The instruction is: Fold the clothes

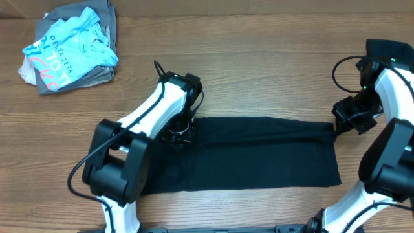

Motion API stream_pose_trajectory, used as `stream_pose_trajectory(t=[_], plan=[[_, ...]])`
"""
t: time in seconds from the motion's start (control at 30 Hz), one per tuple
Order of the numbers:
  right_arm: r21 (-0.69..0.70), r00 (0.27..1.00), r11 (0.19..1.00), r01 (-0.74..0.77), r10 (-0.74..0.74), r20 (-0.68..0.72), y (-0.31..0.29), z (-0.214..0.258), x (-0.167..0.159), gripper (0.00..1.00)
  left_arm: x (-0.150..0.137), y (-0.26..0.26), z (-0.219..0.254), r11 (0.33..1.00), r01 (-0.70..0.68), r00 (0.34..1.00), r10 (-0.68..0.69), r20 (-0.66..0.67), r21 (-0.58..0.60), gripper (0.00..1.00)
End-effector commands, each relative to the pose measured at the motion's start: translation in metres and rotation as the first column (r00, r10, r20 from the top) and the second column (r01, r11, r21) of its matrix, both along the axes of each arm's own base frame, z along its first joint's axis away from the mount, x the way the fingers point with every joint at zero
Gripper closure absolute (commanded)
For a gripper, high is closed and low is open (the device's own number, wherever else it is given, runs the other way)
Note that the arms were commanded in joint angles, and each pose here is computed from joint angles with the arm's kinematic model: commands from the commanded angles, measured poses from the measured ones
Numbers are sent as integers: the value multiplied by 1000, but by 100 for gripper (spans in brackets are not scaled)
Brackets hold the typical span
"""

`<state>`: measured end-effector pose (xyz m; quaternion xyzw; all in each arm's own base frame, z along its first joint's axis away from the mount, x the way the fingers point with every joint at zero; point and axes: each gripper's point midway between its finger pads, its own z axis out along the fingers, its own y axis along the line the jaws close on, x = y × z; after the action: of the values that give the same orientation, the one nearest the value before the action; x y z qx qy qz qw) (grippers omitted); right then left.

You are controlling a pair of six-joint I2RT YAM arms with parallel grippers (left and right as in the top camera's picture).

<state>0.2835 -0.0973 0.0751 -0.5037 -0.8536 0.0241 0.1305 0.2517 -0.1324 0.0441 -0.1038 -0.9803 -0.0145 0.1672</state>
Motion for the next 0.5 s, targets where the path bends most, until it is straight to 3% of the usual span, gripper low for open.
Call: stream_pose_trajectory(t=[0.0, 0.37, 0.47], plan=[[-88, 1000, 996, 9, -7, 24, -12, 23, -2, 96, 4, 11, 26, 999, -18, 998, 16, 60, 31, 96], [-58, 996, 998, -1, -4, -88, -4, 30, -29, 96, -23, 27, 37, 994, -10, 999, 15, -50, 106, 96], [-106, 991, 994, 21, -35, -129, -10, 33, -37, 96, -28, 29, 39, 993, -7, 997, 15, -72, 116, 96]])
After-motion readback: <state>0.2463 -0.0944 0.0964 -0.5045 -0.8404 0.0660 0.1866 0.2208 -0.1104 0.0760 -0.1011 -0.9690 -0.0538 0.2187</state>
